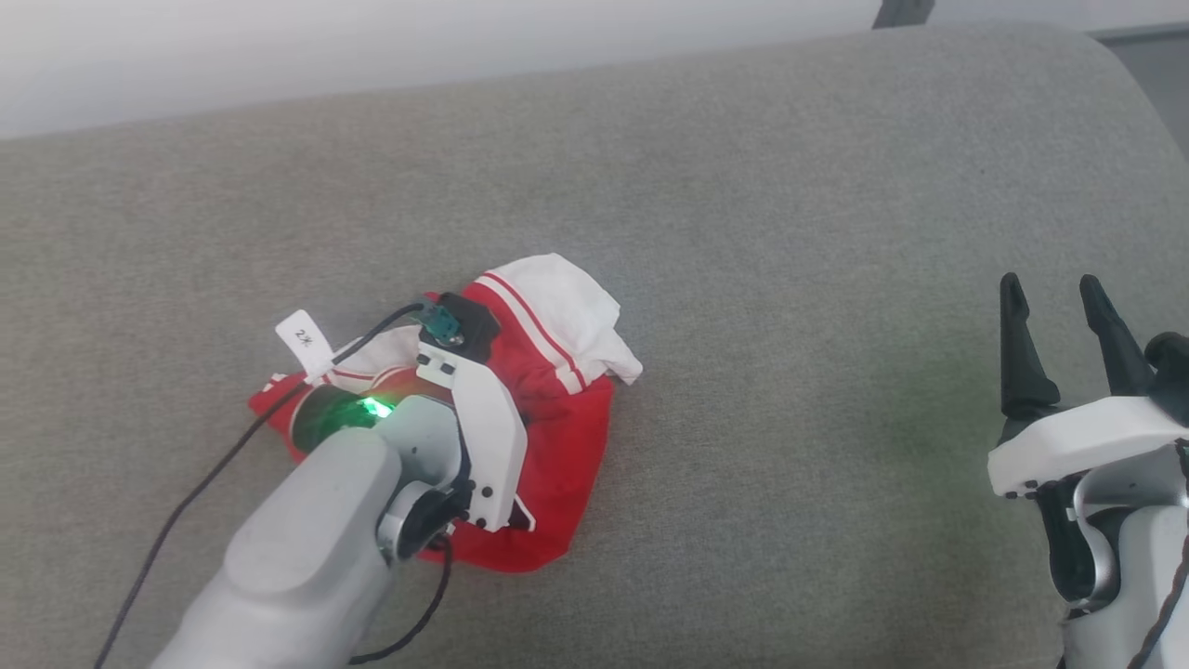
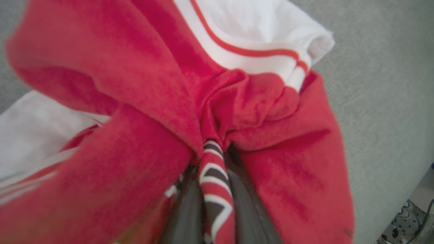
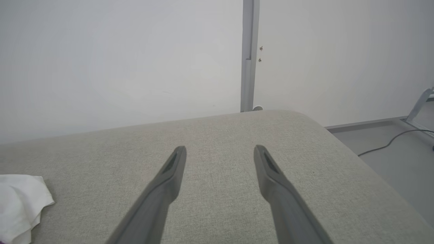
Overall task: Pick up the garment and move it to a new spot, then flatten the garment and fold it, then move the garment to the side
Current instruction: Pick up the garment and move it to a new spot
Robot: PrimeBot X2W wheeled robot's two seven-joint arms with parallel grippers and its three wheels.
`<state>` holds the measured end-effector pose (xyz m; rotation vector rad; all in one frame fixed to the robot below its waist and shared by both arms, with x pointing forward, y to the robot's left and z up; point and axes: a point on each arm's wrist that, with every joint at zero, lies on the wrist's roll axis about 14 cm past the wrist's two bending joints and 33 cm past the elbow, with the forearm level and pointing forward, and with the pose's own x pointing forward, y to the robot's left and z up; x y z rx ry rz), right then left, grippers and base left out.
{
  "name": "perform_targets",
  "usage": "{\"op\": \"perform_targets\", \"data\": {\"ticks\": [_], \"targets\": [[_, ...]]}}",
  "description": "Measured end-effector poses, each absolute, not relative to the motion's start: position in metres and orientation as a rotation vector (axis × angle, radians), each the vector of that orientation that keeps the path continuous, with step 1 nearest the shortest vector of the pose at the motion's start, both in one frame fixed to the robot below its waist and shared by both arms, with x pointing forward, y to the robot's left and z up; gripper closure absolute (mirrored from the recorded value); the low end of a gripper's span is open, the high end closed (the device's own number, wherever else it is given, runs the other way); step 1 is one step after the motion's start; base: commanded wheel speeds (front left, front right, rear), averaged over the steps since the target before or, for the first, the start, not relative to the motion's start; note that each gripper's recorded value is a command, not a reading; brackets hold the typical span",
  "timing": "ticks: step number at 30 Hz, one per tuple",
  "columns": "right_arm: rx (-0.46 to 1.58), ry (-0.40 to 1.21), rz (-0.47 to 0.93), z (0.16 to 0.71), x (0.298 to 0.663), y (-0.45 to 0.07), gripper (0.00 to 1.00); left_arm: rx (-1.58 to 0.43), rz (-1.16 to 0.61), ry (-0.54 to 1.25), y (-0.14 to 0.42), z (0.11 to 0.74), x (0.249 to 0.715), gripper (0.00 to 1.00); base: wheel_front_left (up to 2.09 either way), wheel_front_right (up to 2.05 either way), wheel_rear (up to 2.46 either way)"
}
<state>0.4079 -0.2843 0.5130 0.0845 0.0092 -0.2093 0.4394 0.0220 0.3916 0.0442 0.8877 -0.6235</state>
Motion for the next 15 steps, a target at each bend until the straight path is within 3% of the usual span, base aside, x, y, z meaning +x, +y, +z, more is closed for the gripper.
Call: {"op": "perform_targets", "data": {"ticks": [1, 2, 7, 15], "targets": [[0.084, 0.007, -0.203, 0.514, 0.409, -0.283, 0.0, 0.04, -0.624, 0.88, 0.022, 0.393, 0.44, 0.51, 0.0, 0.0, 0.0], [0.083, 0.004, -0.2, 0.515, 0.409, -0.282, 0.0, 0.038, -0.627, 0.869, 0.022, 0.395, 0.44, 0.0, 0.0, 0.0, 0.0], [0.075, -0.011, -0.177, 0.523, 0.407, -0.278, 0.0, 0.019, -0.609, 0.783, 0.029, 0.416, 0.444, 0.0, 0.0, 0.0, 0.0], [0.069, -0.038, -0.142, 0.537, 0.399, -0.271, 0.0, -0.018, -0.53, 0.496, 0.065, 0.487, 0.461, 0.0, 0.0, 0.0, 0.0]]}}
